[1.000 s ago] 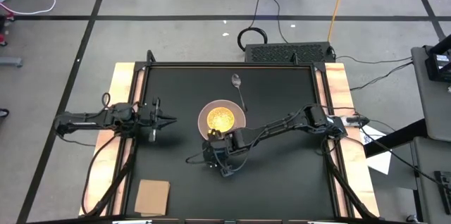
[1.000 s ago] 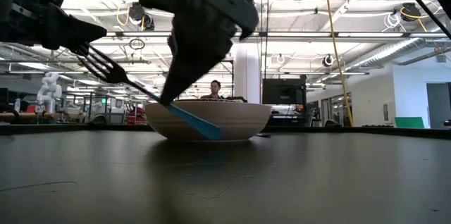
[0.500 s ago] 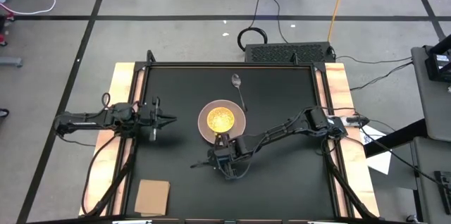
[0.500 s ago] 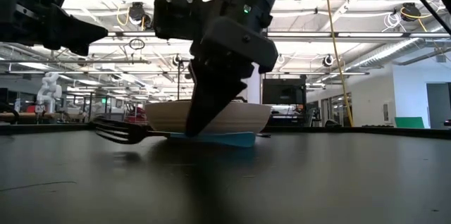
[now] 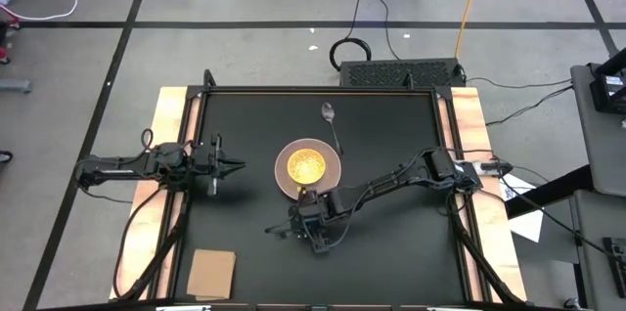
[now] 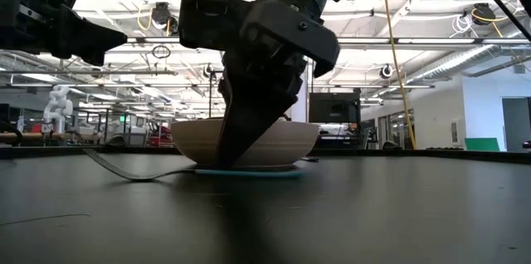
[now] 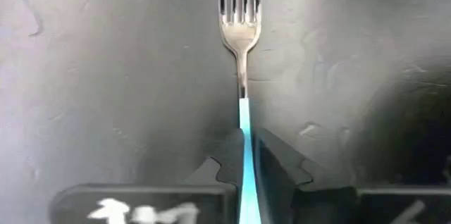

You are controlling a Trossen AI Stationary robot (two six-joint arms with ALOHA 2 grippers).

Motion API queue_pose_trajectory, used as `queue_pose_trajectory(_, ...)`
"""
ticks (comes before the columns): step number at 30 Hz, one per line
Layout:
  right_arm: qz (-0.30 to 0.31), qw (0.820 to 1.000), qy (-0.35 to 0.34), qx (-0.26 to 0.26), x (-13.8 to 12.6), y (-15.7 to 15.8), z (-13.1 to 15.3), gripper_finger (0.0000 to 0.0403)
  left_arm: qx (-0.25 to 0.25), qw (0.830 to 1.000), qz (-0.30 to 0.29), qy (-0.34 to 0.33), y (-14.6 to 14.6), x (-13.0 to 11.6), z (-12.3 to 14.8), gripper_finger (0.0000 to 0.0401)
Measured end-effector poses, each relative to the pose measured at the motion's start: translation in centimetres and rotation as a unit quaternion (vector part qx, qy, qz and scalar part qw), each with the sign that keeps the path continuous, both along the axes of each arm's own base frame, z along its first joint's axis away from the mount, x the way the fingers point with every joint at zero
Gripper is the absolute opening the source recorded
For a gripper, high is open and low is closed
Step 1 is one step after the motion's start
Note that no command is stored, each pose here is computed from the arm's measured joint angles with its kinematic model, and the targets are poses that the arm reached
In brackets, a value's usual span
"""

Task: Set table place
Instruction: Move the blue fork from the right side of the plate to the center of the table, then put the blue fork on the left side of the plate

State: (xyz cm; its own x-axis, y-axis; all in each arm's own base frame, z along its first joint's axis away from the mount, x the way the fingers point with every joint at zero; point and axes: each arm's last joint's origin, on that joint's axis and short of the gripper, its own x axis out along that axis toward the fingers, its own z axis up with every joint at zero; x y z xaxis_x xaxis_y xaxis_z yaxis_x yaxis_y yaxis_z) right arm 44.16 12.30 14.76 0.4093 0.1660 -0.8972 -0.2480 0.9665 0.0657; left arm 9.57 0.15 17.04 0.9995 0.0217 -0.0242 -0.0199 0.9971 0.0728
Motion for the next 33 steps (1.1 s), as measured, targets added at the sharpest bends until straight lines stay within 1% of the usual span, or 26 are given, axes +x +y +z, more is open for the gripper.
queue_pose_trajectory(5,0.004,1.0,-0.003,0.016,0.1,0.1,0.1,0.0084,0.0,1.0,0.0,0.0,0.0,0.0,0.0,0.0037)
queue_pose_trajectory(7,0.016,1.0,-0.018,0.013,0.3,0.2,0.2,0.01,0.0,1.0,0.0,0.0,0.0,0.0,0.0,0.0037)
queue_pose_trajectory(9,0.04,0.998,-0.041,-0.001,0.4,0.2,0.8,0.0112,0.0,1.0,0.0,0.0,0.0,0.0,0.0,0.0037)
queue_pose_trajectory(12,0.046,0.994,-0.085,-0.055,0.2,0.2,3.0,0.0121,0.002,1.0,0.0,0.0,0.0,0.0,0.0,0.0037)
queue_pose_trajectory(14,0.045,0.989,-0.108,-0.085,-0.3,0.0,5.0,0.0122,0.008,1.0,-0.001,0.0,0.0,0.0,0.0,0.0037)
queue_pose_trajectory(16,0.046,0.987,-0.122,-0.089,-0.9,-0.3,7.0,0.0123,0.009,1.0,0.0,0.002,0.0,0.0,0.0,0.0037)
queue_pose_trajectory(21,0.032,0.984,-0.155,-0.087,-3.2,-2.0,12.0,0.0122,-0.013,1.0,0.0,0.001,0.0,0.0,0.0,0.0037)
queue_pose_trajectory(23,0.032,0.981,-0.17,-0.089,-4.7,-2.5,13.2,0.0115,-0.013,1.0,0.0,0.001,0.0,0.0,0.0,0.0037)
queue_pose_trajectory(25,0.032,0.978,-0.187,-0.09,-6.3,-3.1,13.9,0.01,-0.013,1.0,0.0,0.001,0.0,0.0,0.0,0.0037)
queue_pose_trajectory(28,0.015,0.97,-0.224,-0.093,-9.3,-4.2,14.8,0.0065,-0.013,1.0,0.0,0.002,0.0,0.0,0.0,0.0037)
queue_pose_trajectory(31,0.007,0.959,-0.268,-0.094,-12.6,-5.2,15.4,0.0018,-0.007,1.0,-0.002,0.002,0.0,0.0,0.0,0.0037)
queue_pose_trajectory(33,0.009,0.952,-0.291,-0.092,-14.6,-5.7,15.0,0.0007,-0.002,1.0,-0.002,0.002,0.0,0.0,0.0,0.0037)
